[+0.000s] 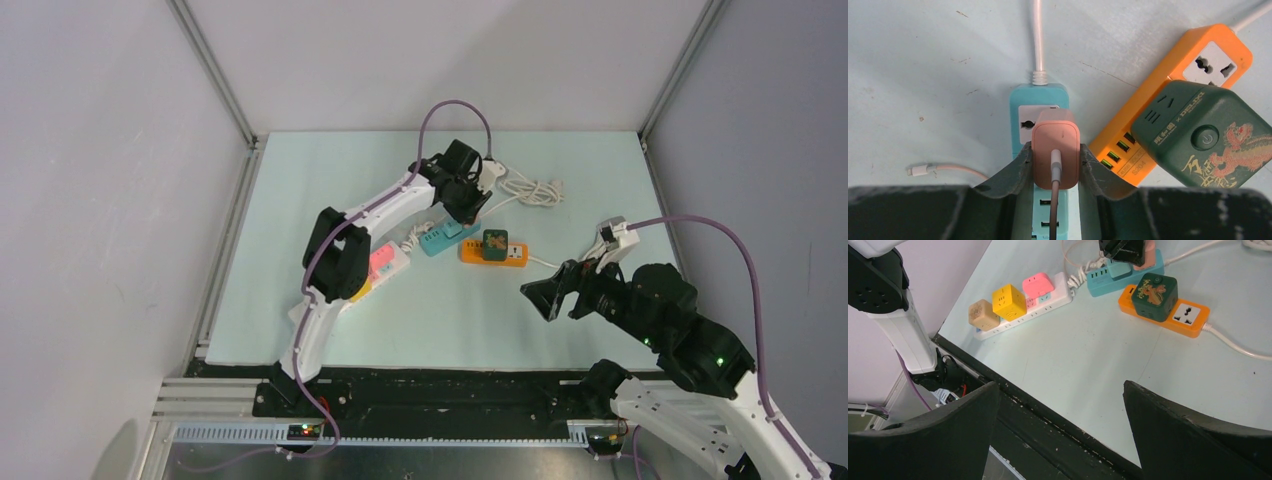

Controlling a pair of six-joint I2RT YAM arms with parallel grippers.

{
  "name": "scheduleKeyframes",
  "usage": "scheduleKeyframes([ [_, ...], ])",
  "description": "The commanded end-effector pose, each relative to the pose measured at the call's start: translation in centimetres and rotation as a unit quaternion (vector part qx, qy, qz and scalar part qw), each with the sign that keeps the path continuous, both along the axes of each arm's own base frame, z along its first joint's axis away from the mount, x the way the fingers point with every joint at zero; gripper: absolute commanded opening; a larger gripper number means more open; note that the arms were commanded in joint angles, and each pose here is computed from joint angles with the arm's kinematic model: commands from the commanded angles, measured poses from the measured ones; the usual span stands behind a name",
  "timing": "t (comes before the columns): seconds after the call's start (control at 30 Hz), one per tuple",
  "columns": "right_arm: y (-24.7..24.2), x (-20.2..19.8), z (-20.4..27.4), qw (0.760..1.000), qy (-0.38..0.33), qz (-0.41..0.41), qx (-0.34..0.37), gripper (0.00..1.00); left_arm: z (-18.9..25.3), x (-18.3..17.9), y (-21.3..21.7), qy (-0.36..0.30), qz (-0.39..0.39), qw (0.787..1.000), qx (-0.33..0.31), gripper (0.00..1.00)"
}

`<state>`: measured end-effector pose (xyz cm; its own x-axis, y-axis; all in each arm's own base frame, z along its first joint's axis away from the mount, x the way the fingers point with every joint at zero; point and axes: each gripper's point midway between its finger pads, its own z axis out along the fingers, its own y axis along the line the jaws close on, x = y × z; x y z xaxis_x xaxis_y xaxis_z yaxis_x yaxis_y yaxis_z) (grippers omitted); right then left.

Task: Insert the plug

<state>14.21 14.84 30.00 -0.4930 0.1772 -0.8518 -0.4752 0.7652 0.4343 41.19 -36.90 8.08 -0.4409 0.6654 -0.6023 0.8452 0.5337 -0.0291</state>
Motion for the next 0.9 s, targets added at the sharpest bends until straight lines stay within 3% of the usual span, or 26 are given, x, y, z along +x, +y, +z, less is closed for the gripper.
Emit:
scheduleKeyframes([
  [0.0,0.1,0.4,0.6,1.0,-0.012,-0.006,0.015,0.97,-1.3,0.0,0.1,0.007,0.03,0.999,0.033,0.0],
  [0.23,0.0,0.4,0.6,1.0,-0.015,-0.008,0.012,0.97,-2.6,0.9,0.8,-0.002,0.064,0.996,0.056,0.0],
  [0.53,-0.2,0.3,0.6,1.0,-0.017,-0.01,0.012,0.97,-3.8,-0.9,0.7,0.031,0.031,0.998,0.049,0.0],
  [0.67,-0.2,0.3,0.6,1.0,-0.015,-0.009,0.011,0.97,-4.8,-1.0,2.0,0.035,0.057,0.995,0.071,0.0],
  [0.87,-0.4,0.1,0.8,1.0,-0.018,-0.012,0.017,0.97,-6.3,-2.3,2.4,0.071,0.077,0.993,0.056,0.0],
])
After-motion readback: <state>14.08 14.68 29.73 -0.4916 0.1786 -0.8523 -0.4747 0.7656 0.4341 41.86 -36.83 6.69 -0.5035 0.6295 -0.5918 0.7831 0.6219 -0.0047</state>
